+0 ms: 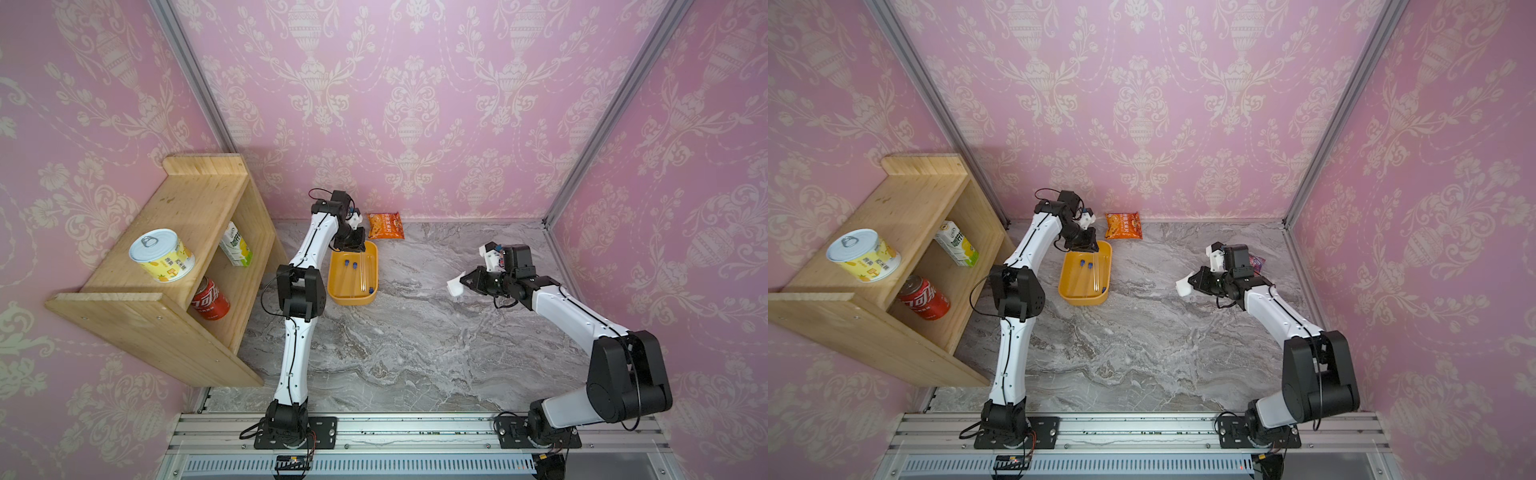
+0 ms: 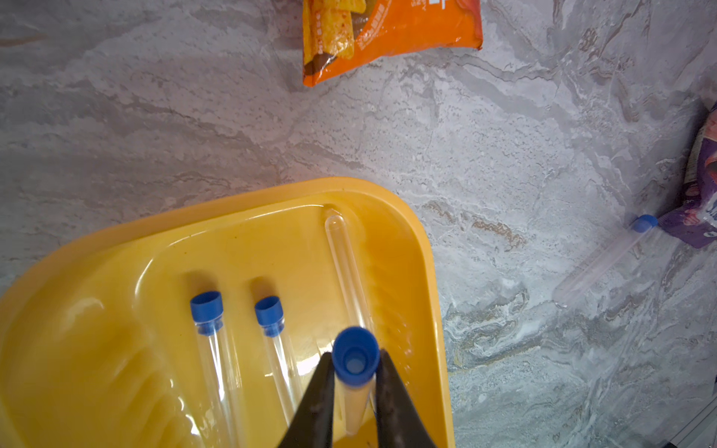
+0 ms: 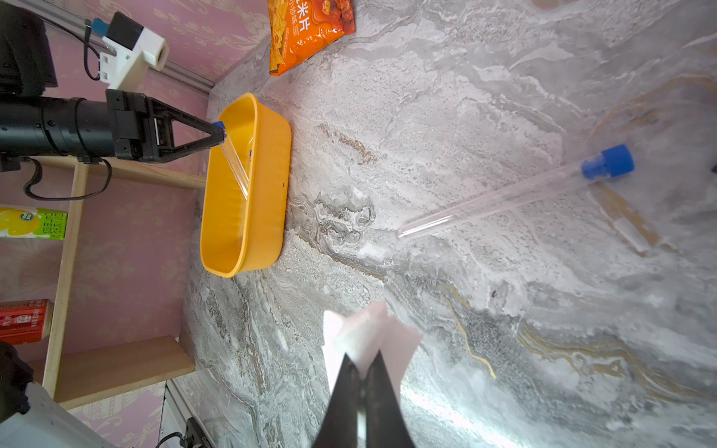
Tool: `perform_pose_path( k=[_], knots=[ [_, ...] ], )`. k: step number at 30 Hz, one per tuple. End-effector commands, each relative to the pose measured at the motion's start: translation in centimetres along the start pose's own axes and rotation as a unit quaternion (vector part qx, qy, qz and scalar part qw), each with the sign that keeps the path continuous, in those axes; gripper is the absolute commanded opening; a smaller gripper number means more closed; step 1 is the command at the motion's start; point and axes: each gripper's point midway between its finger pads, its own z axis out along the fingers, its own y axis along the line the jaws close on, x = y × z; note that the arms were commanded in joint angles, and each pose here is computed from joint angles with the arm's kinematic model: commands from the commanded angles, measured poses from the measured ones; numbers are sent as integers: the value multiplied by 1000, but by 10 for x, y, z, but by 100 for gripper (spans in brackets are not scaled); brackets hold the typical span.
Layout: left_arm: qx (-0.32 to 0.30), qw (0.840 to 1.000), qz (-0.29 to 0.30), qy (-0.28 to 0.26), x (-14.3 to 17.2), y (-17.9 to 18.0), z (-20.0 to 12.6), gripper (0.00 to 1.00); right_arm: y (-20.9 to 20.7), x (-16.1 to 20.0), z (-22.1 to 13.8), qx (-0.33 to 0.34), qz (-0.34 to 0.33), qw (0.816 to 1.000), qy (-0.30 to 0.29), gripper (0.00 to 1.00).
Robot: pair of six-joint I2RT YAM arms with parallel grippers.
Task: Wipe the exteriors of test tubes
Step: Place the test tube in the storage box.
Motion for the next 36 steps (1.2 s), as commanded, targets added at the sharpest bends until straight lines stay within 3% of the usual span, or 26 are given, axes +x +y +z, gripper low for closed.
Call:
perform_pose_path(
  k=[1, 24, 36],
  knots=[
    [-5, 1000, -9, 5, 2, 8, 10, 20, 2, -1, -3, -6, -2, 1000, -1, 0],
    [-45, 998, -3, 38, 20, 21, 48, 21, 0, 11, -11, -4, 7, 1000, 4, 0],
    [-51, 999, 0, 18, 12, 14, 34, 35, -13, 46, -17, 14, 14, 999, 48, 0]
  ],
)
